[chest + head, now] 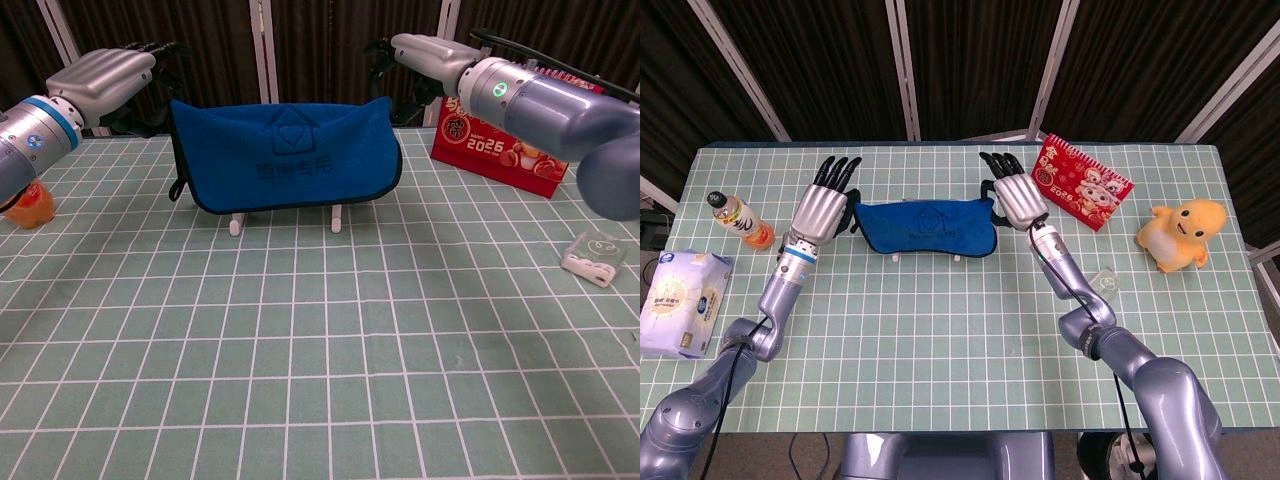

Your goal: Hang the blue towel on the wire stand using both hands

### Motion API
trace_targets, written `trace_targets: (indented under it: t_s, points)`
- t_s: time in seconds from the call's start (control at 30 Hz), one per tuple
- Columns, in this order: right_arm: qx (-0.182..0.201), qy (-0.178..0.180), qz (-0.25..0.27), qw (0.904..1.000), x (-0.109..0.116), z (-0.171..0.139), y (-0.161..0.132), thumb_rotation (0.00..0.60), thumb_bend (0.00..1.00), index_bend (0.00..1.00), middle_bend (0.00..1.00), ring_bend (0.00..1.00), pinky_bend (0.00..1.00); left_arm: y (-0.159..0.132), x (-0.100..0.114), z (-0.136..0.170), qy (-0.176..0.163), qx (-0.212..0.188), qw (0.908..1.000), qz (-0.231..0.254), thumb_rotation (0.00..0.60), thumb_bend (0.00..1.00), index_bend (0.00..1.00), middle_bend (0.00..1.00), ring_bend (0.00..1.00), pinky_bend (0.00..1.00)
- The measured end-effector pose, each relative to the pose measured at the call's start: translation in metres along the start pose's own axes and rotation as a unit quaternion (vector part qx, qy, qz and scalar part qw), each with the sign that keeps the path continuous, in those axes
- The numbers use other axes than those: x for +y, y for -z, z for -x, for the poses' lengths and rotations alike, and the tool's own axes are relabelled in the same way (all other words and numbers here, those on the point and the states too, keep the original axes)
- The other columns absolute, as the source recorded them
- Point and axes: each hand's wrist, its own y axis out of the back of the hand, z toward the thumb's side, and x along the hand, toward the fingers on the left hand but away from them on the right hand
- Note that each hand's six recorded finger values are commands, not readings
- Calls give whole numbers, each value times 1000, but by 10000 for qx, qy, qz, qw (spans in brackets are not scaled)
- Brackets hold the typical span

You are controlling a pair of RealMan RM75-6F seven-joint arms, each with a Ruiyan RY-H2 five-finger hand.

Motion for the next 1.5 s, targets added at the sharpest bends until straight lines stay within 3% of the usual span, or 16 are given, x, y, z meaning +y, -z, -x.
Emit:
trace_targets:
  t_s: [0.17, 0.23, 0.27, 0.33, 0.4, 0.5, 0.77, 1.1, 1.3, 1.5]
  points:
    - [-15, -19, -8, 10000, -2, 1, -1, 600, 558, 644, 38, 0, 0, 2, -1, 1, -5, 10, 10000, -24, 600, 661, 855, 0, 0, 0]
    - [-37, -35, -13, 10000, -3, 1, 0, 600, 529, 596, 38, 0, 0, 3, -1, 2, 14, 15, 10000, -13, 600, 662, 771, 0, 0, 0]
    - [-50, -46, -11, 10000, -4, 1, 1, 600, 501, 543, 38, 0, 0, 3, -2, 2, 28, 19, 10000, -3, 600, 654, 664, 0, 0, 0]
    - [-75, -65, -21, 9999, -5, 1, 2, 600, 374, 338, 38, 0, 0, 3, -4, 2, 68, 16, 10000, 6, 600, 585, 434, 0, 0, 0]
    - [-84, -87, -2, 9999, -6, 2, 2, 600, 252, 237, 34, 0, 0, 4, -5, 2, 119, 15, 9999, 9, 600, 454, 191, 0, 0, 0]
    - [-96, -122, 34, 9999, -7, 2, 2, 600, 89, 170, 23, 0, 0, 5, -8, 2, 186, 44, 9998, -2, 600, 354, 8, 0, 0, 0]
    - [-72, -24, -8, 10000, -2, 0, 4, 600, 71, 152, 15, 0, 0, 14, -5, 3, 179, 137, 9997, -105, 600, 292, 0, 0, 0, 0]
    - [106, 184, -143, 9997, 17, -20, 14, 600, 71, 152, 7, 0, 0, 52, 7, 21, 194, 395, 9987, -245, 600, 172, 0, 0, 0, 0]
    - [227, 274, -357, 9987, 38, -52, 29, 600, 69, 152, 3, 0, 0, 79, 27, 47, 13, 496, 9986, -178, 600, 164, 0, 0, 0, 0]
    - [189, 393, -585, 9973, 63, -105, 53, 600, 35, 144, 0, 0, 0, 93, 50, 80, -148, 545, 9984, 90, 600, 163, 0, 0, 0, 0]
